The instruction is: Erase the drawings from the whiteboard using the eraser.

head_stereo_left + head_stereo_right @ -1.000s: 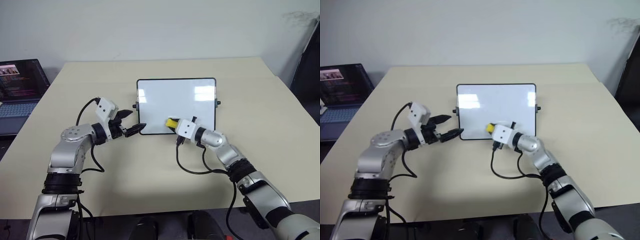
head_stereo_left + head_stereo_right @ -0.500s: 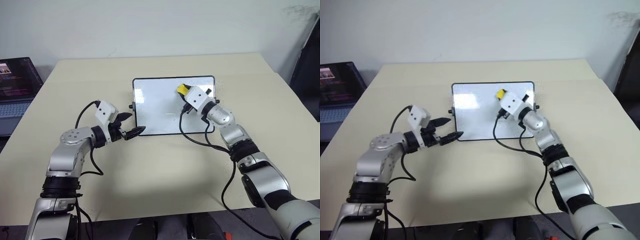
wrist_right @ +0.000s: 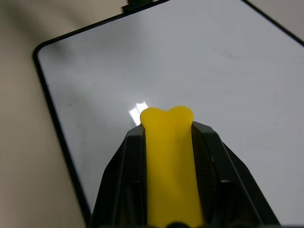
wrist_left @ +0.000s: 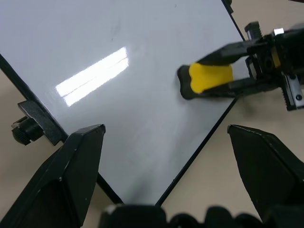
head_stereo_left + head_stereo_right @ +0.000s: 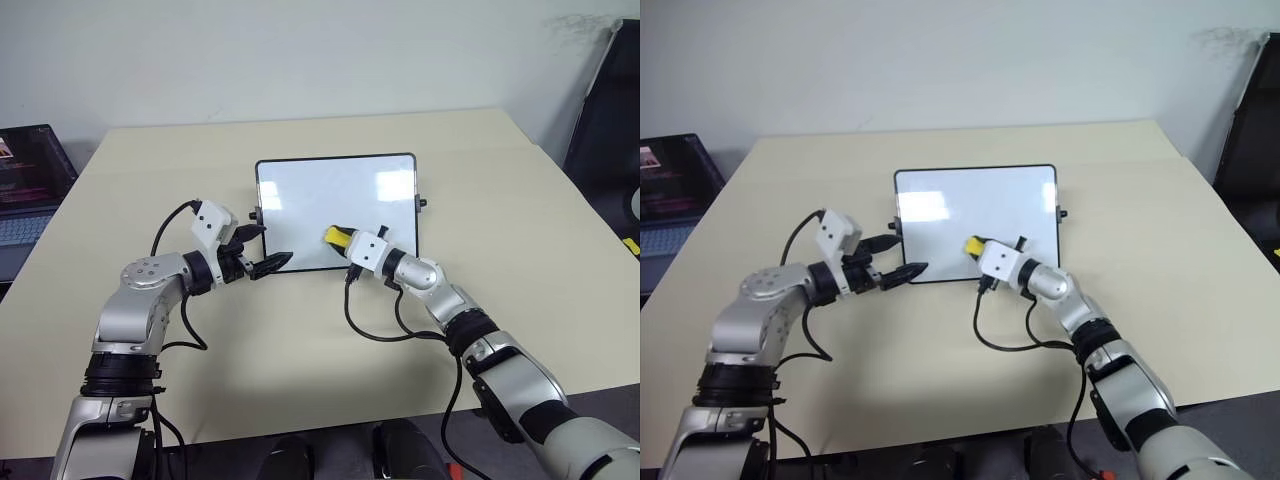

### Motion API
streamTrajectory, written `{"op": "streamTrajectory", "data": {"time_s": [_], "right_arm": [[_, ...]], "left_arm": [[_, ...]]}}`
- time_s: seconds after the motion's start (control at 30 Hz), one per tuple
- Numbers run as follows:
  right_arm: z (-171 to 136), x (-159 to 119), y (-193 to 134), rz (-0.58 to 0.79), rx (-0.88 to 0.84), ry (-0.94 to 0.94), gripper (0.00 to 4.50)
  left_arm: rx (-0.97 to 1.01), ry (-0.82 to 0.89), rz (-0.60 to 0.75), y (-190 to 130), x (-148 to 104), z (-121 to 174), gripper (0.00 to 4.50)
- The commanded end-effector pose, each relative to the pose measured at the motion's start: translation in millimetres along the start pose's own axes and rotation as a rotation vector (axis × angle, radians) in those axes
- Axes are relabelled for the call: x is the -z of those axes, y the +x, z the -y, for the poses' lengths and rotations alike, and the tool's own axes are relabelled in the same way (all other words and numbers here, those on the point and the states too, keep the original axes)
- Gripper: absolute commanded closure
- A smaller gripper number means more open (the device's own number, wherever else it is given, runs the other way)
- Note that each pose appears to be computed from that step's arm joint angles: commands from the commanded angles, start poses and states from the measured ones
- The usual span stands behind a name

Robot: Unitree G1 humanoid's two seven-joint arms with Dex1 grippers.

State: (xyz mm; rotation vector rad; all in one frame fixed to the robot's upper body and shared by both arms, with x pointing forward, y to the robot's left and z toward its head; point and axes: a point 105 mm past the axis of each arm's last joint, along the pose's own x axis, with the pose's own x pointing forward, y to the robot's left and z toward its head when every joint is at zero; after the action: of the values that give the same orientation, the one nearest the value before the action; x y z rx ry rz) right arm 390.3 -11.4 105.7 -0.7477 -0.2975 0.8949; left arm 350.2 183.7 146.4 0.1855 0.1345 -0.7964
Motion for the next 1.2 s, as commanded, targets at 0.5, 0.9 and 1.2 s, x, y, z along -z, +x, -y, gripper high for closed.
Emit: {"op": "streamTrajectory", "data": {"time_s": [0.5,0.9,1.2], "right_arm": [[63.4,-42.2,-73.0,0.056,0.332,0.154,3.53],[31.9,21.9,-200.6,-0.451,0.734,0.645,3.53],[35.7,30.9,-199.6,-0.512,0.705,0.724,3.53]], "left_arm": [[0.244,0.141,0.035,4.7,-33.1,31.4,0.0],[0.627,0.437,-0.056,28.4,-31.5,81.1,0.0],[0.701,0.41,-0.06,58.8,-29.7,96.1,0.0]]}}
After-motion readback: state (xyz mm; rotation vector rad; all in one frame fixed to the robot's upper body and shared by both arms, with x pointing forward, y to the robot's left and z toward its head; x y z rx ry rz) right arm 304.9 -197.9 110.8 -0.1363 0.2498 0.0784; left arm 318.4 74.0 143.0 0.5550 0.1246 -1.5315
